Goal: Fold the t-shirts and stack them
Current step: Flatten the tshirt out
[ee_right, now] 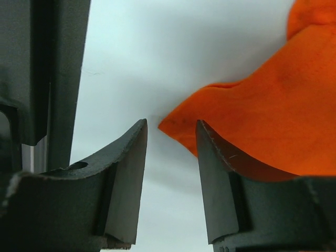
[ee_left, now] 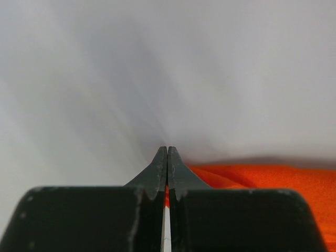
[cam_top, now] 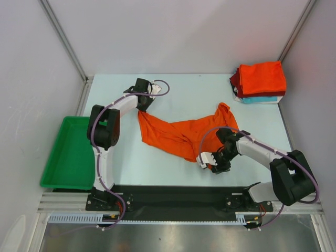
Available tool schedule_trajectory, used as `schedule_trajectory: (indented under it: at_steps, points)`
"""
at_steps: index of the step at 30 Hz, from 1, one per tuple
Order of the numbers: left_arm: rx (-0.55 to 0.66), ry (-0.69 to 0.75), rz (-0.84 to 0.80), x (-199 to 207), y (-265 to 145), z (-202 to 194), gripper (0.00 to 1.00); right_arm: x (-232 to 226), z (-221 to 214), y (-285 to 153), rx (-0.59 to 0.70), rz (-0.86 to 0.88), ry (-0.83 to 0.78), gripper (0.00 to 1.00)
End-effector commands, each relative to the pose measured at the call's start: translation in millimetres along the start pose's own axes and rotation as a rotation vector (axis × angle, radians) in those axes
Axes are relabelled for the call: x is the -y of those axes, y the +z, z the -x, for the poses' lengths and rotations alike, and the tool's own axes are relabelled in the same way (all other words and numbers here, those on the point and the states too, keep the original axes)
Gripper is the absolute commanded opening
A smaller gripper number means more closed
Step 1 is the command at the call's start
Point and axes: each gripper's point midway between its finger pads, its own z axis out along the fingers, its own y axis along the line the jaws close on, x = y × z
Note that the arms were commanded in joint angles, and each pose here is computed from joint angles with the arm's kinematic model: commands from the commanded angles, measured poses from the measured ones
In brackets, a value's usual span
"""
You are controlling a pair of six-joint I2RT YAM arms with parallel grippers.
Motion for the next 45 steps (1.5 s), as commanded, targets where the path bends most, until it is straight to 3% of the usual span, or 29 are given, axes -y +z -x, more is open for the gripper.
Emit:
schedule_trajectory:
  at_steps: [1, 6, 9, 10, 11, 16, 23, 31, 37, 45]
  points:
    - [0.074, 0.006, 0.044, -14.2, -19.2, 26.7, 0.00, -7.3, -2.6, 5.8, -0.013, 0.032, -0.035, 0.46]
    - [0.074, 0.006, 0.047, -15.0, -19.5, 27.1, 0.00, -5.1, -7.3, 9.5, -0.037, 0.028, -0.023, 0.37]
    - [0.073, 0.007, 0.049, -15.3, -20.9, 26.8, 0.00, 2.6, -11.5, 10.9, -0.058, 0.005, -0.009, 0.22]
    - [0.075, 0.010, 0.049, -15.5, -21.3, 27.0, 0.00, 8.1, -12.4, 11.0, -0.064, -0.019, 0.008, 0.05]
    - [0.074, 0.012, 0.048, -14.6, -21.7, 26.8, 0.00, 12.2, -13.5, 10.5, -0.072, -0.034, 0.019, 0.00]
    - [0.110, 0.027, 0.057, -16.9, -42.8, 40.5, 0.01, 53.8, -5.2, -21.9, -0.080, -0.220, 0.088, 0.00]
    - [0.335, 0.098, 0.073, 1.3, -144.1, 114.5, 0.00, 163.8, 44.1, -165.3, 0.007, -0.697, 0.141, 0.00]
    - [0.598, 0.098, 0.265, -37.1, -278.7, 171.5, 0.00, 236.4, 73.2, -325.8, 0.075, -1.154, 0.181, 0.00]
    - [0.731, 0.124, 0.405, -69.4, -369.9, 199.0, 0.00, 239.8, 87.1, -432.4, 0.120, -1.440, 0.188, 0.00]
    - [0.960, 0.135, 0.512, -70.8, -492.2, 208.2, 0.00, 162.6, 143.9, -542.8, 0.194, -1.750, 0.096, 0.00]
